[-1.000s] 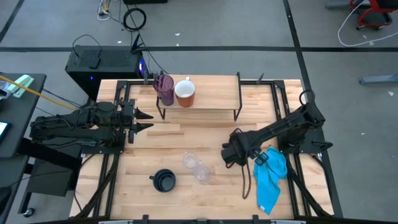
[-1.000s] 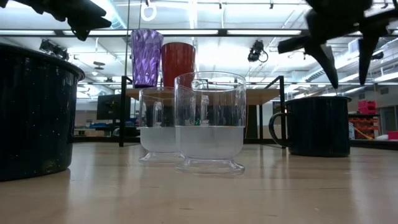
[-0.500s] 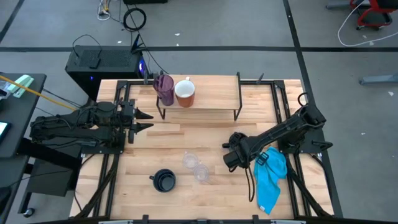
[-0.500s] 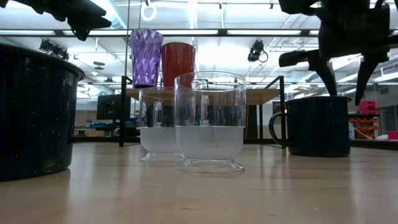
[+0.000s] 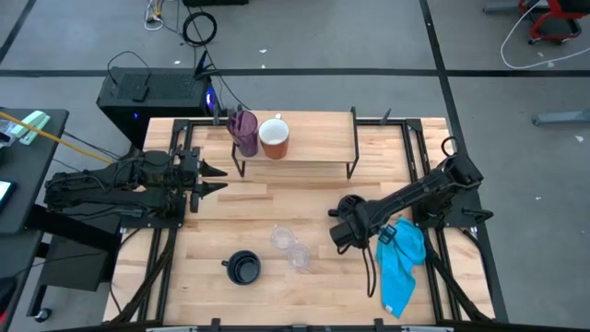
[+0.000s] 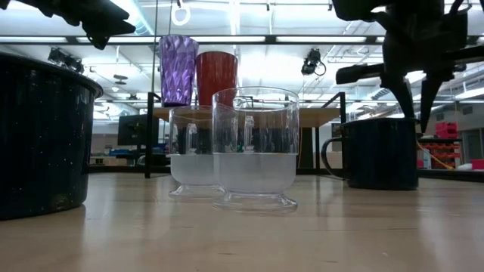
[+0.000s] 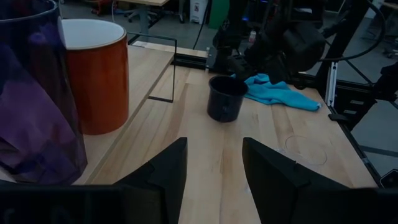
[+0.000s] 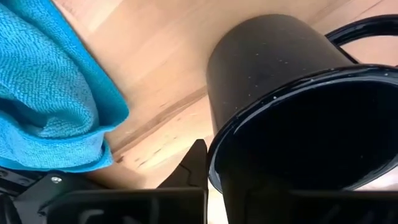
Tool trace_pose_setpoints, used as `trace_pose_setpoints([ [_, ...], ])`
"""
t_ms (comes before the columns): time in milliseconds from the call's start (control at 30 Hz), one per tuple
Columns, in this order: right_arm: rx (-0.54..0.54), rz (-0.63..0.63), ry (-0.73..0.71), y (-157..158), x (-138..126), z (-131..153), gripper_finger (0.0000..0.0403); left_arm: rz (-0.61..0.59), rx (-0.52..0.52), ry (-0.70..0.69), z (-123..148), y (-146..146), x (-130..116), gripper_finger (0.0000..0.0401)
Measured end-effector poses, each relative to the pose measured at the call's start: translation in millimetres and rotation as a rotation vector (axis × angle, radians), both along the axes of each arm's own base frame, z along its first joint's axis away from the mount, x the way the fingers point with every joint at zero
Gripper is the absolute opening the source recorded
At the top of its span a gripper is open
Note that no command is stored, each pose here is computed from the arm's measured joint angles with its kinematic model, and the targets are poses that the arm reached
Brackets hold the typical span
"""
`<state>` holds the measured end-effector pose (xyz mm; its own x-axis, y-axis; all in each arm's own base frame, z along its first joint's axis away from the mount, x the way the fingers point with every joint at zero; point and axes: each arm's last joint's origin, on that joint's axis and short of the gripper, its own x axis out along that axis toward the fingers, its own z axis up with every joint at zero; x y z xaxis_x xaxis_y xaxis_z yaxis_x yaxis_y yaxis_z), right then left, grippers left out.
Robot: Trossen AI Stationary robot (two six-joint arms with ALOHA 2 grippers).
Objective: Stack small to large cups/mugs on shelf
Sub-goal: Put the top dark blue mug on the shelf
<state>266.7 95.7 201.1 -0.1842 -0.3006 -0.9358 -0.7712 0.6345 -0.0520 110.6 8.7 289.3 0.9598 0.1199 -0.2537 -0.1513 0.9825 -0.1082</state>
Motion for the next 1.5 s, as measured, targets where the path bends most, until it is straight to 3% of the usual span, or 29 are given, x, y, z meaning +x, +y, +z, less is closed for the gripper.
trace_pose_setpoints([
  [300, 0.076, -0.016, -0.104, 3, 11, 10, 0.0018, 0.0, 0.0, -0.001, 0, 0, 0, 0.0162],
  [700, 0.202, -0.215, -0.329, -7, 44, 54, 0.0015, 0.0, 0.0, -0.003, 0, 0, 0, 0.0162],
  [1167, 0.185, -0.289, -0.379, -12, 48, 58, 0.0015, 0.0, 0.0, -0.003, 0, 0, 0, 0.0162],
  [1500, 0.169, -0.428, -0.512, -28, 59, 106, 0.0015, 0.0, -0.001, -0.004, 0, 0, 0, 0.0162],
])
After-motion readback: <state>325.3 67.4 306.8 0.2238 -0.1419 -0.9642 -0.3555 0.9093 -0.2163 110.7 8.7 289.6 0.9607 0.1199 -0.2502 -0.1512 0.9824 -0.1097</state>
